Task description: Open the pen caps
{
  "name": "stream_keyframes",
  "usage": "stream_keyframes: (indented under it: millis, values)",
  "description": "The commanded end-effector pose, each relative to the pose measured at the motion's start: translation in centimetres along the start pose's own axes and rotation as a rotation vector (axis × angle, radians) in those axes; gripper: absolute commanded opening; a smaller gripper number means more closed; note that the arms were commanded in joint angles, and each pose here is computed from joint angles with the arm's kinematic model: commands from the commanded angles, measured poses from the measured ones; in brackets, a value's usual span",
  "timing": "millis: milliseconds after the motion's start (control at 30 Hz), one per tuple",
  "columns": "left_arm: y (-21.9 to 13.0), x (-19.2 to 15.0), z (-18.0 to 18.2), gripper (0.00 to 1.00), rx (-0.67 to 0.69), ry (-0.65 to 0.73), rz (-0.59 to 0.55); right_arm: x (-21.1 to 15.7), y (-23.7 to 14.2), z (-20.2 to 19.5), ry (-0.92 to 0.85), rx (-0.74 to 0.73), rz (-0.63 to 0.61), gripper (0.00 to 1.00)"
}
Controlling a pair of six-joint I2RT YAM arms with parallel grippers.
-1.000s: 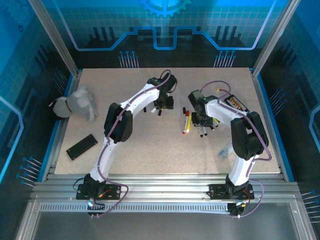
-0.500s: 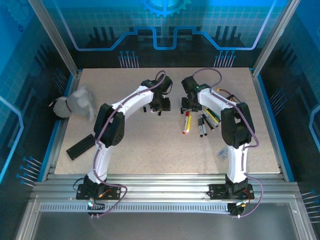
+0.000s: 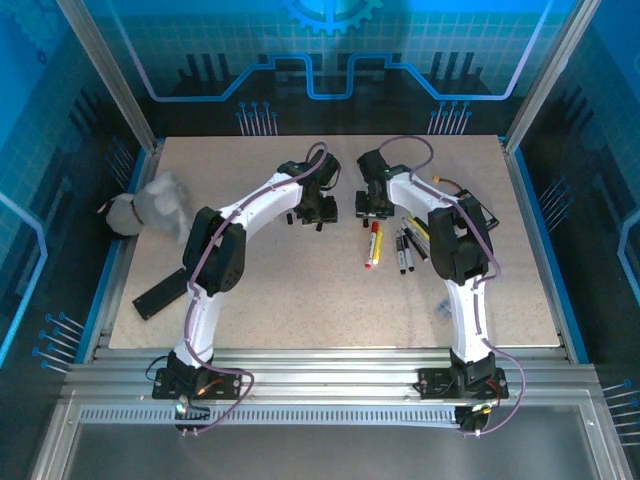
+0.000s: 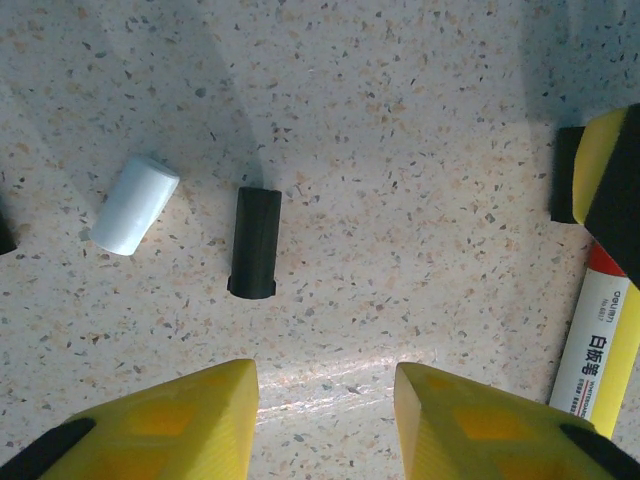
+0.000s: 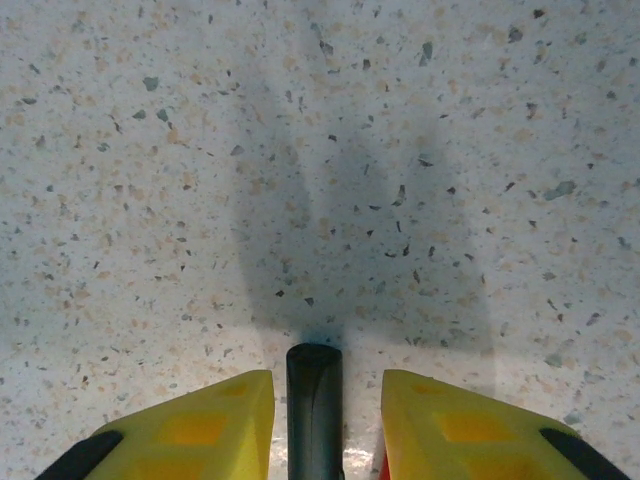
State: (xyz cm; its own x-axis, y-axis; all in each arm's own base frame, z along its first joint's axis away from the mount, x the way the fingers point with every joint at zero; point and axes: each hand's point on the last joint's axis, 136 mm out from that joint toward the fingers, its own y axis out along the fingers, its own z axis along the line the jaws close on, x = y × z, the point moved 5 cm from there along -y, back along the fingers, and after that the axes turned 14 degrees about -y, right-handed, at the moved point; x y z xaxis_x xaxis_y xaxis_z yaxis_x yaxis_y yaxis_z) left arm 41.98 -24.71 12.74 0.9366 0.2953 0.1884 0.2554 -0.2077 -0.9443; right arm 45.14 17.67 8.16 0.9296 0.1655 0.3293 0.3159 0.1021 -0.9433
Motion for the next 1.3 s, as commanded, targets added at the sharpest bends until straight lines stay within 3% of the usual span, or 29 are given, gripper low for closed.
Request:
stream_keyframes:
  millis: [0,333,1267]
  values:
    - [-1.7,0.4,-0.4,0.41,-0.043,-0.019,-0.013,0.5,0.3,-0.4,0.003,0.004,0.012,0.35]
    - [-1.6,0.4,-0.3,0.41,-0.041,-0.019,-0.008,0.4,0.9,1.9,-0.055,0.055,0.036,0.34]
    - [-1.4,0.2,0.0,0.41,-0.061,-0.032,-0.002,-3.5,-0.6,2.8,-0.133,-0.062,0.099,0.34]
